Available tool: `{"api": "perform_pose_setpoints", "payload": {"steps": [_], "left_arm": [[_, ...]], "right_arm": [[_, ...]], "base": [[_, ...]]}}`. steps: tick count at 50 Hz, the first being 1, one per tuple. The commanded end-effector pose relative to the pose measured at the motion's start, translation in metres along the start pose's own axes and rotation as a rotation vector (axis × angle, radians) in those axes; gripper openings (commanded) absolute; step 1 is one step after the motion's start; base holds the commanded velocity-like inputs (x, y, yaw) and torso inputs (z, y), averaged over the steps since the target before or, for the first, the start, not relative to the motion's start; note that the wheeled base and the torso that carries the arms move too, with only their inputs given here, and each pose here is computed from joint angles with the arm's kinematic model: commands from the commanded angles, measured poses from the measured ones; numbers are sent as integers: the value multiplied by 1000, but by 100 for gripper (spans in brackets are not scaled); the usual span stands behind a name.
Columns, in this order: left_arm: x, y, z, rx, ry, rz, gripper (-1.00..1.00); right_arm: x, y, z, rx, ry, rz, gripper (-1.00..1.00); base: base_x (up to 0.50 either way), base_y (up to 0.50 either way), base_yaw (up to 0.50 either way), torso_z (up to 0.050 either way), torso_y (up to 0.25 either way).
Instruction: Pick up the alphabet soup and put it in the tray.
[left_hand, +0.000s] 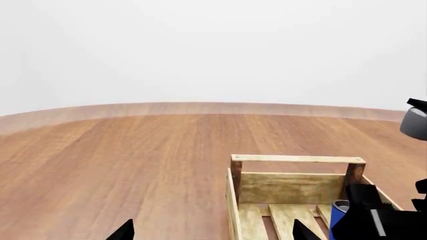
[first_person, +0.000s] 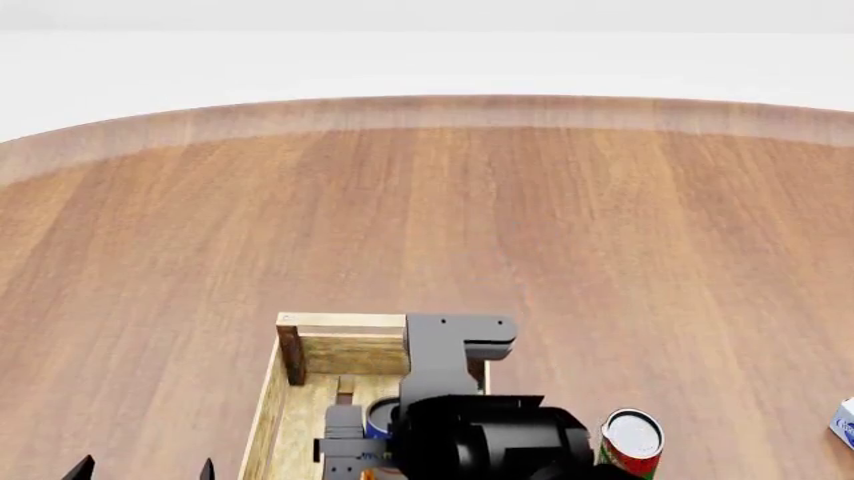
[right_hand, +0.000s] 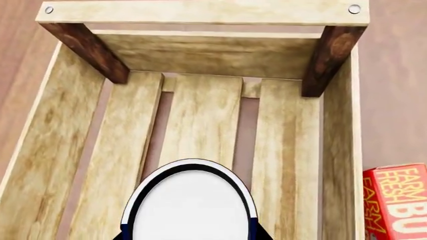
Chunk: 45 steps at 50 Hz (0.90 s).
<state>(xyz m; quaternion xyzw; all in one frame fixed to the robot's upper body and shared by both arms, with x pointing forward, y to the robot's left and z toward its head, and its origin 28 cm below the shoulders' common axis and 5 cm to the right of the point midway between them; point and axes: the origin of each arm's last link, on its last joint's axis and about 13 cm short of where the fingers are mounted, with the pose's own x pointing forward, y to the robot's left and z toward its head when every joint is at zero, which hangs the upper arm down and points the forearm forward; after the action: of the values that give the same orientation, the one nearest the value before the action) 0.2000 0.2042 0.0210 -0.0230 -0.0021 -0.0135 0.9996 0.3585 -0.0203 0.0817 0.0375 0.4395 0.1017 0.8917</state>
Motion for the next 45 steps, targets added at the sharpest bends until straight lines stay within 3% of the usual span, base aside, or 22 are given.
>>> {"api": "perform_pose_setpoints", "payload": {"steps": [1,23,24,45], "left_arm": [[0,0,0,0,2,-1,100],[0,0,0,0,0,0,100],[0,0,0,0,0,0,100],[0,0,0,-2,2,0,100]], "right_arm": [[0,0,0,-17,-5,7,-100],[1,-1,-4,-24,11,9,-100],[1,-1,-4,-24,15,13,100],[-2,2,4,-31,-22,38,100]], "base": [[0,0,0,0,0],[0,0,0,0,0],[0,0,0,0,0],[0,0,0,0,0]]}}
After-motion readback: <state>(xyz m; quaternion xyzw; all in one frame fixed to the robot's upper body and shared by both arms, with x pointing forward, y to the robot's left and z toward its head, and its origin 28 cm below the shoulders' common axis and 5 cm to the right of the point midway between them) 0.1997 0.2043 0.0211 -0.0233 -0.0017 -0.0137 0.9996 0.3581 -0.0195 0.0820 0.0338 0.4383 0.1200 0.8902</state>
